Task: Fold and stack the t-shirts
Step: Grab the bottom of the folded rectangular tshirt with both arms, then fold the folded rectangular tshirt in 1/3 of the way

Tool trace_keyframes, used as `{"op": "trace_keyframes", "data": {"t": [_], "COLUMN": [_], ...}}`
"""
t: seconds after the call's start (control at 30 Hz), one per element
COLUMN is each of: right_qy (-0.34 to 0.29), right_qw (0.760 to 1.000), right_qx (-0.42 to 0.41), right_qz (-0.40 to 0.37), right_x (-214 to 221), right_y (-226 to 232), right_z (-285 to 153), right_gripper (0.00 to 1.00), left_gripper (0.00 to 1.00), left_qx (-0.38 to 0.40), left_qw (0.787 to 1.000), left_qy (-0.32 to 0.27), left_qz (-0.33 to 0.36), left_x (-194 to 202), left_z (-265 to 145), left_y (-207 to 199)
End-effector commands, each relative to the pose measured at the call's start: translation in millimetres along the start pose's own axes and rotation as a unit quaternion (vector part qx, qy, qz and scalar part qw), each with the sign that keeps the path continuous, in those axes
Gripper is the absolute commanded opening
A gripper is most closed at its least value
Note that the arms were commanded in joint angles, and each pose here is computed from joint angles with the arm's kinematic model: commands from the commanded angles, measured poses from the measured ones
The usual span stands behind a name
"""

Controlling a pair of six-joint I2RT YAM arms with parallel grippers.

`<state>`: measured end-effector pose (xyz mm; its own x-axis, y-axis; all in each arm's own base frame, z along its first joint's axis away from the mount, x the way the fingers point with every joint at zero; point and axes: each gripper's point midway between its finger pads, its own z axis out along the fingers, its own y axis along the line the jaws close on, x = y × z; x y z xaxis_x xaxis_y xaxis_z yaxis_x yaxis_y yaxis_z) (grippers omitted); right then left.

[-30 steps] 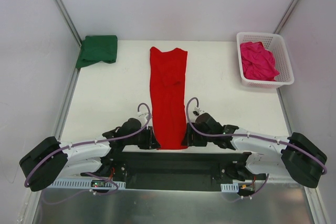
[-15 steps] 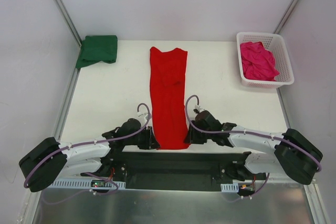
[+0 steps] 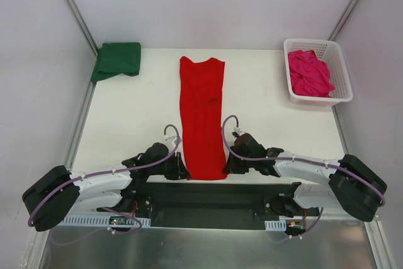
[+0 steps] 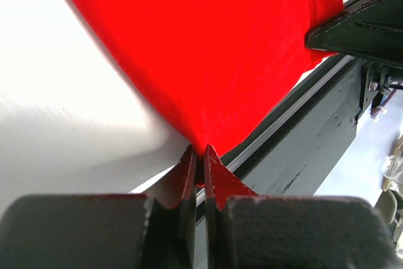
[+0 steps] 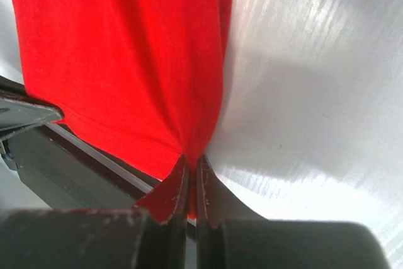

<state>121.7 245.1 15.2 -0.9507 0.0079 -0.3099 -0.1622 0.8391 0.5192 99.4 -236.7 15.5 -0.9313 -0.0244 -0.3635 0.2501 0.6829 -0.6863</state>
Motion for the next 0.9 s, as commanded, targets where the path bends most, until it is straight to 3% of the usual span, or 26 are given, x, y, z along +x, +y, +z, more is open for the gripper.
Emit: {"op": "trace_keyframes", "data": {"t": [0.0,0.27,0.57,0.87], "right_qy": [0.001,-0.027,-0.033,-0.069], "right_qw": [0.999,0.997,0.997,0.993], "right_qx": [0.016,0.03,0.026,0.021], "right_qz": [-0.028,-0.064,-0.069,-0.094], "right_x": [-1,-18,-21,-51], "right_y": [0,13,20,46], "right_z": [-15,-50,-71,-90], "right_gripper": [0.01,0.01,0.01,0.02], "left_gripper": [0.0,0.0,0.0,0.0], "left_qx": [-0.028,0.004,0.02,0.008], "left_qw": [0.999,0.999,0.997,0.993], "left_qy": [0.018,-0.023,-0.04,-0.065], "left_qz": [0.007,0.046,0.061,0.098], "left_x": [11,-23,-39,-67], "left_z": [-5,-28,-55,-66], "left_y": [13,-30,-58,-79]}}
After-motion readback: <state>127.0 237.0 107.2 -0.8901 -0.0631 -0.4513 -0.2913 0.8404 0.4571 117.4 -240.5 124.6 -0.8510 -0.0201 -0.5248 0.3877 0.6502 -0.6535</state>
